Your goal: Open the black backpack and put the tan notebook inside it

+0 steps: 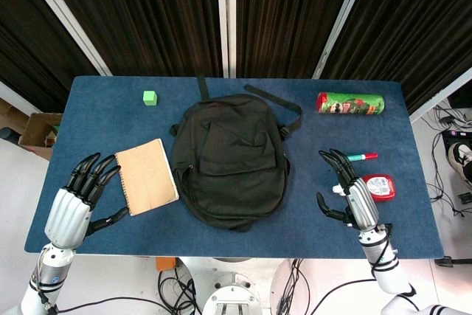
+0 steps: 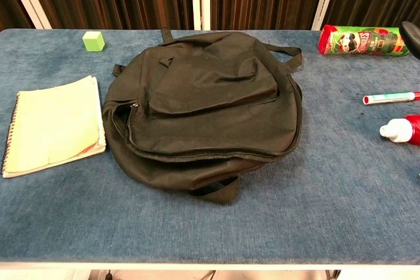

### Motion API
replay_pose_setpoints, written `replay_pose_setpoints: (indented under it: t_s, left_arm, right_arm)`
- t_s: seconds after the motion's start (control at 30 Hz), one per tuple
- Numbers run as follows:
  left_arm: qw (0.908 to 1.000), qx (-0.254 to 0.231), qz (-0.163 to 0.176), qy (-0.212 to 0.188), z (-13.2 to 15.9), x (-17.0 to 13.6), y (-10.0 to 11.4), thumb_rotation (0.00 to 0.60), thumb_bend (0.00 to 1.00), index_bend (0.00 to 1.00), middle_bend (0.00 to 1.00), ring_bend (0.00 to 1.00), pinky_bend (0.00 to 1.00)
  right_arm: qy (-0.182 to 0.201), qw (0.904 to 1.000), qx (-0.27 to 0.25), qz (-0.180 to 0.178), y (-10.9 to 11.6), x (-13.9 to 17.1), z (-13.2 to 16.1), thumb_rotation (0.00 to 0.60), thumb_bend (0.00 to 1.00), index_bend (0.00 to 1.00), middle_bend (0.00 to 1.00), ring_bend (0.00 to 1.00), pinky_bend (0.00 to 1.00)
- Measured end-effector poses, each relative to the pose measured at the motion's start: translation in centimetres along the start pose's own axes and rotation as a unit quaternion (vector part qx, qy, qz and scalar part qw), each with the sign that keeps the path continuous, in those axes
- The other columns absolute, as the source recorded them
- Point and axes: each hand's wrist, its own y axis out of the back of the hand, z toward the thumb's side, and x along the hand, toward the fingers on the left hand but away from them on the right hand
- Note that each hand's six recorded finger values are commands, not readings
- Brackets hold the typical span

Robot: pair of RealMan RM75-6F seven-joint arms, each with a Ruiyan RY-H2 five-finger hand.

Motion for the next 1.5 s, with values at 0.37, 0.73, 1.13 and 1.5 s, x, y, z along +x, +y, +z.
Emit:
replay_pose_setpoints:
  t_s: [0.37, 0.73, 1.13, 1.5]
  left_arm:
    - [0.9982, 0.013, -0.053, 0.025, -1.0, -0.8, -1.1, 0.600, 0.05, 0.14, 0.09, 0.04, 0.14]
    - [0.9881, 0.025, -0.119, 0.094, -3.0, -3.6, -1.8, 0.600, 0.05, 0.14, 0.09, 0.04, 0.14]
    - [0.9860, 0.025, -0.122, 0.111, -4.1, -4.3, -1.9, 0.600, 0.05, 0.14, 0.09, 0.04, 0.14]
    - [0.9857, 0.028, -0.123, 0.112, -4.3, -4.4, -1.8, 0.600, 0.05, 0.14, 0.09, 0.04, 0.14]
  right_arm:
    - [-0.015, 0.9935, 0.047, 0.103, -1.9, -0.5, -0.4, 0.600, 0.28, 0.08, 0.19, 0.00, 0.00]
    - [-0.028, 0.9270, 0.183, 0.326, -9.3, -2.1, -0.5, 0.600, 0.23, 0.08, 0.20, 0.00, 0.00]
    - [-0.020, 0.9112, 0.202, 0.359, -13.6, -5.1, 0.2, 0.600, 0.32, 0.14, 0.23, 0.01, 0.00]
    - [-0.028, 0.9122, 0.209, 0.351, -13.4, -6.2, 0.0, 0.600, 0.37, 0.18, 0.25, 0.02, 0.01]
